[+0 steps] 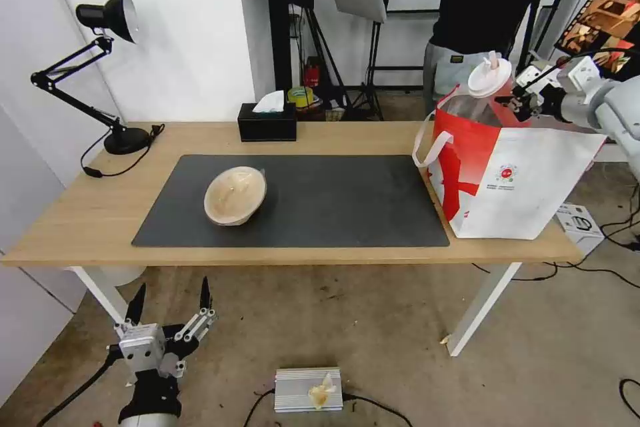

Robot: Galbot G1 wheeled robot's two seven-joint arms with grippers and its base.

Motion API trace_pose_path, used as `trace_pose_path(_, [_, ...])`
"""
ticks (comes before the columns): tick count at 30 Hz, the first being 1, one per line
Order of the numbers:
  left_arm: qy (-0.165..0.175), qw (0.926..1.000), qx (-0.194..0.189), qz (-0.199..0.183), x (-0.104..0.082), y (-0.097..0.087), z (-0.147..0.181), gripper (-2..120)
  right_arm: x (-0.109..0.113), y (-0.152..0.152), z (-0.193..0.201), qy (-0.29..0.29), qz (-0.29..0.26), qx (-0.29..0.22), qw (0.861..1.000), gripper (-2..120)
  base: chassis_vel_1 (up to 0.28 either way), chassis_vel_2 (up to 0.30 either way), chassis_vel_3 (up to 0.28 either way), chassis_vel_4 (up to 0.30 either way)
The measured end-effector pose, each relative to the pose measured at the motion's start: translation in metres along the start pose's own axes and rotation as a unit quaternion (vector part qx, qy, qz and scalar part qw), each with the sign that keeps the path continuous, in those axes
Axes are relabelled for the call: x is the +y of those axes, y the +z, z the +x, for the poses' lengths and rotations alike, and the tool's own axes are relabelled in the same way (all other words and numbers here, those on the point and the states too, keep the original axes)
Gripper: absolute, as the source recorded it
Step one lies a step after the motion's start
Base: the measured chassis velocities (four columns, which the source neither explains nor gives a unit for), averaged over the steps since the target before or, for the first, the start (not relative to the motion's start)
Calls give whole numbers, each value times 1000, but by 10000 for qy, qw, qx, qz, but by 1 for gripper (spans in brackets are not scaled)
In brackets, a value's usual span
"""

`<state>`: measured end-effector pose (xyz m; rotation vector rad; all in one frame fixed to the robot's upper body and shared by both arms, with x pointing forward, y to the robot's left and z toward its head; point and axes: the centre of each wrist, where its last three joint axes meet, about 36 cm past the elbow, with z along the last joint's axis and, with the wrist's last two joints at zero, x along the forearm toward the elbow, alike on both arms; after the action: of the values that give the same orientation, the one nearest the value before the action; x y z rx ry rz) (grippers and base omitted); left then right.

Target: Pick up the trash from the table and place it into the takeout bag.

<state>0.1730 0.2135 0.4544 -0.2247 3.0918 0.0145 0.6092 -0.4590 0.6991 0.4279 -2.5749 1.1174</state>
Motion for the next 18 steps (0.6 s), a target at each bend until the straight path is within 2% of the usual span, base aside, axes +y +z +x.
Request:
trace_pose_path(1, [-2, 10000, -2, 3, 0, 0, 0, 100, -1, -1, 1, 12, 51, 14, 10000, 14, 0, 0, 0, 0])
trace_pose_path(3, [-4, 10000, -2, 7, 0, 0, 0, 100, -1, -2, 2, 4, 80, 24, 10000, 18, 0, 0, 0, 0])
trace_pose_path(6, [-7, 10000, -8, 11, 0, 0, 0, 100, -3, -3, 3, 8, 132, 52, 9999, 32, 0, 0, 0, 0])
trace_pose_path(7, [-7, 10000, -8, 11, 0, 0, 0, 100, -3, -3, 3, 8, 132, 52, 9999, 32, 0, 0, 0, 0])
trace_pose_path(11, [-62, 10000, -6, 66, -4, -1, 0, 100, -5, -1, 5, 53, 221, 80, 9997, 51, 0, 0, 0, 0])
trace_pose_path(12, [-62, 10000, -6, 66, -4, -1, 0, 100, -5, -1, 5, 53, 221, 80, 9997, 51, 0, 0, 0, 0])
trace_pose_path(16, [-51, 10000, 11, 58, -5, -1, 2, 100, -6, 5, 7, 70, 331, 132, 9993, 68, 0, 0, 0, 0])
trace_pose_path(17, [-51, 10000, 11, 58, -5, -1, 2, 100, -6, 5, 7, 70, 331, 132, 9993, 68, 0, 0, 0, 0])
trace_pose_path(18, [-46, 10000, 4, 54, -4, -1, 2, 100, -7, 6, 8, 79, 346, 148, 9993, 74, 0, 0, 0, 0])
